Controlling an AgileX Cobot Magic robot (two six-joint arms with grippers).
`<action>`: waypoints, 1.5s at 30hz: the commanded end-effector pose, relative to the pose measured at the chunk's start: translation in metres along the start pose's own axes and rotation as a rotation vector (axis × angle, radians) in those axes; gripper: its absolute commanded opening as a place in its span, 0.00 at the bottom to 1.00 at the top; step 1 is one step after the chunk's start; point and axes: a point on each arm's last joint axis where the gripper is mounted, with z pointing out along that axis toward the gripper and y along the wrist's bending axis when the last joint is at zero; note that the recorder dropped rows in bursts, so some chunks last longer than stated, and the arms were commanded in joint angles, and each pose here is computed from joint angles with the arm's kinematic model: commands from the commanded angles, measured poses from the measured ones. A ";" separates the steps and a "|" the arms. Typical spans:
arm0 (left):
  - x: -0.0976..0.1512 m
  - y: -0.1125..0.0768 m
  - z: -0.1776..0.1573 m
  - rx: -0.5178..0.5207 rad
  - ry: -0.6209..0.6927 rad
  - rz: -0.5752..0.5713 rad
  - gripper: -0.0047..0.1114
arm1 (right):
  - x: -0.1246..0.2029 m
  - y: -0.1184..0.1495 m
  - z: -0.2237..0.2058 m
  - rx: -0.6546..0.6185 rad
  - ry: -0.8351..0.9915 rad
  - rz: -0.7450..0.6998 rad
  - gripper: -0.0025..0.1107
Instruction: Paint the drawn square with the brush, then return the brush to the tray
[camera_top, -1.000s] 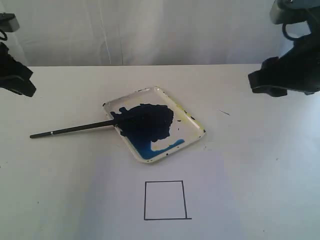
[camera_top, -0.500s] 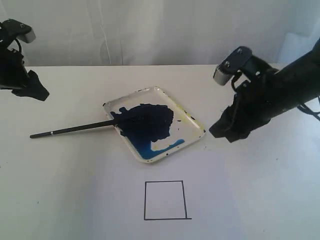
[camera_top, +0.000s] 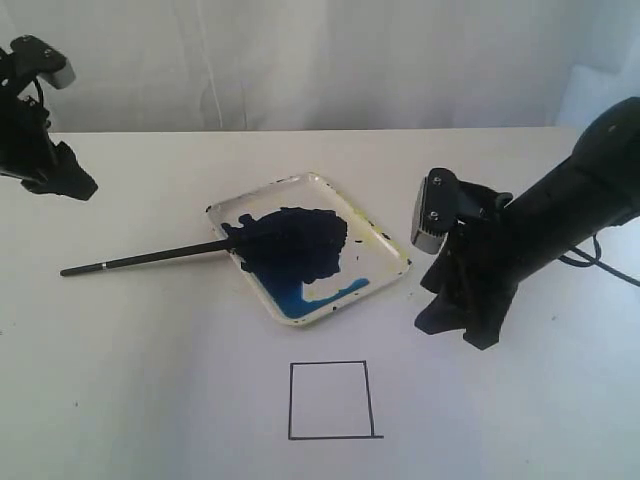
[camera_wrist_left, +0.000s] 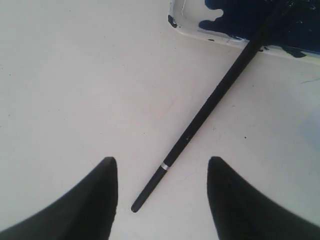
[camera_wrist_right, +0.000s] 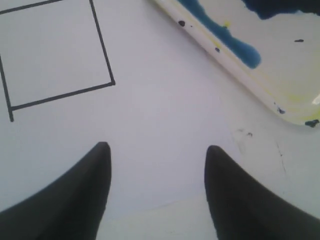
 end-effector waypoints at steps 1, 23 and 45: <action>0.002 0.002 0.014 0.027 0.009 0.011 0.54 | -0.002 -0.002 -0.001 0.014 -0.009 -0.069 0.49; 0.005 0.003 0.032 0.076 -0.002 0.063 0.67 | 0.002 0.009 0.041 0.040 0.143 -0.045 0.61; 0.010 -0.001 0.058 0.196 -0.044 0.132 0.71 | 0.012 0.006 0.058 0.016 0.171 -0.020 0.64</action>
